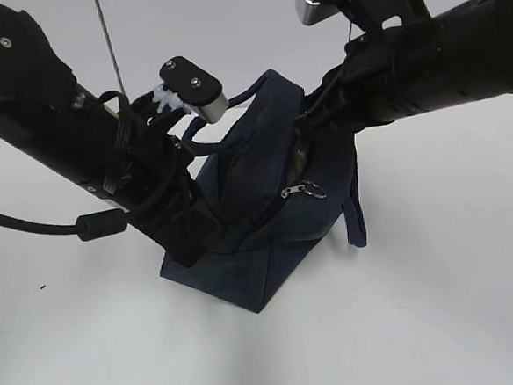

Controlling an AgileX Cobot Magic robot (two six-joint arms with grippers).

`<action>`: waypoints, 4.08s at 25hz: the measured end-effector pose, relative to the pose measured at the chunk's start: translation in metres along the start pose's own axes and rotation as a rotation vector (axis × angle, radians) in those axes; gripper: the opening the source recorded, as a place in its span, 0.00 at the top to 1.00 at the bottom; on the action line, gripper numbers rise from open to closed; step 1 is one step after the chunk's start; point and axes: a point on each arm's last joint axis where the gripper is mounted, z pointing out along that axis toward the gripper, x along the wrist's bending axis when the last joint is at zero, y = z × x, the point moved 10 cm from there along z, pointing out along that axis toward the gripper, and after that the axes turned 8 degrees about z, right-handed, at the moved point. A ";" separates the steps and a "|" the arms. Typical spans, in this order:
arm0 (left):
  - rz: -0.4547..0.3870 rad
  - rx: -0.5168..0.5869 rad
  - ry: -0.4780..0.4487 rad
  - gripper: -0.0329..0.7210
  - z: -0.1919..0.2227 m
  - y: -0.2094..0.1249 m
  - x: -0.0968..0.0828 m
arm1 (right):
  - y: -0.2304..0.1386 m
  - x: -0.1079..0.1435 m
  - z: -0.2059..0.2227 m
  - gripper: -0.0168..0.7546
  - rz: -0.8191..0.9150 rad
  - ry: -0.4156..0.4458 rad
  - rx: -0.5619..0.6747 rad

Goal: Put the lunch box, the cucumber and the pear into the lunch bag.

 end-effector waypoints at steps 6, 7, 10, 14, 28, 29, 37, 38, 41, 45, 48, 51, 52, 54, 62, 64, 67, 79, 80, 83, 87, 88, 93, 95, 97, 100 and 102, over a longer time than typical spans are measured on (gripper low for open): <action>0.001 0.003 -0.003 0.97 0.000 -0.001 -0.001 | 0.002 0.001 0.001 0.97 0.026 0.005 0.002; 0.001 0.003 -0.003 0.97 0.000 -0.001 -0.001 | -0.001 0.002 0.000 0.97 0.051 0.008 0.021; -0.007 -0.002 -0.008 0.97 0.000 0.000 -0.001 | -0.016 0.005 -0.001 0.89 0.122 0.017 0.108; -0.014 -0.008 -0.010 0.96 0.000 0.002 -0.002 | -0.033 0.009 -0.004 0.52 0.182 0.029 0.202; -0.017 -0.013 -0.006 0.96 0.000 0.003 -0.001 | -0.029 0.016 -0.016 0.45 0.455 0.289 0.255; -0.017 -0.014 -0.006 0.96 0.000 0.003 -0.001 | -0.029 0.010 -0.017 0.45 0.473 0.294 0.253; -0.018 -0.015 -0.005 0.95 0.000 0.003 -0.001 | -0.018 -0.006 -0.034 0.45 0.551 0.451 0.224; -0.018 -0.016 -0.004 0.95 0.000 0.003 -0.001 | -0.019 -0.003 -0.035 0.45 0.543 0.470 0.231; -0.020 -0.016 -0.004 0.95 0.000 0.003 -0.001 | -0.022 0.008 -0.034 0.45 0.526 0.545 0.247; -0.021 -0.016 -0.004 0.95 0.000 0.003 -0.001 | -0.032 0.014 -0.025 0.45 0.504 0.601 0.244; -0.021 -0.016 -0.004 0.95 0.000 0.003 -0.001 | -0.032 0.012 -0.023 0.45 0.470 0.597 0.221; -0.021 -0.016 -0.004 0.95 0.000 0.003 -0.001 | -0.032 0.012 -0.022 0.45 0.457 0.601 0.216; -0.021 -0.016 -0.004 0.95 0.000 0.003 -0.001 | -0.033 0.012 -0.020 0.45 0.458 0.602 0.217; -0.022 -0.016 -0.005 0.95 0.000 0.003 -0.001 | -0.039 0.012 -0.013 0.45 0.471 0.606 0.237; -0.022 -0.016 -0.005 0.95 0.000 0.003 -0.001 | -0.054 0.012 0.005 0.45 0.515 0.622 0.283; -0.022 -0.016 -0.005 0.95 0.000 0.003 -0.001 | -0.055 0.010 0.008 0.45 0.515 0.611 0.281; -0.023 -0.017 -0.005 0.95 0.000 0.003 -0.001 | -0.057 0.010 0.011 0.45 0.519 0.609 0.286; -0.023 -0.017 -0.005 0.95 0.000 0.003 -0.001 | -0.052 0.015 0.010 0.45 0.537 0.658 0.265; -0.023 -0.017 -0.005 0.95 0.000 0.003 -0.001 | -0.052 0.015 0.010 0.45 0.535 0.654 0.263; -0.023 -0.017 -0.005 0.95 0.000 0.003 -0.001 | -0.052 0.012 0.013 0.45 0.530 0.635 0.259; -0.023 -0.017 -0.005 0.95 0.000 0.003 -0.001 | -0.054 0.004 0.018 0.45 0.520 0.586 0.248; -0.023 -0.017 -0.005 0.95 0.000 0.003 -0.001 | -0.054 0.004 0.019 0.45 0.521 0.583 0.247; -0.025 -0.018 -0.006 0.95 0.000 0.004 -0.001 | -0.054 0.006 0.017 0.45 0.522 0.594 0.254; -0.025 -0.018 -0.006 0.95 0.000 0.004 -0.001 | -0.055 0.011 0.013 0.45 0.523 0.628 0.269; -0.025 -0.018 -0.006 0.95 0.000 0.004 -0.001 | -0.055 0.016 0.009 0.45 0.521 0.658 0.283; -0.025 -0.018 -0.006 0.95 0.000 0.004 -0.001 | -0.058 0.019 0.006 0.45 0.512 0.678 0.301; -0.025 -0.018 -0.006 0.95 0.000 0.004 -0.001 | -0.061 0.022 0.003 0.45 0.501 0.692 0.319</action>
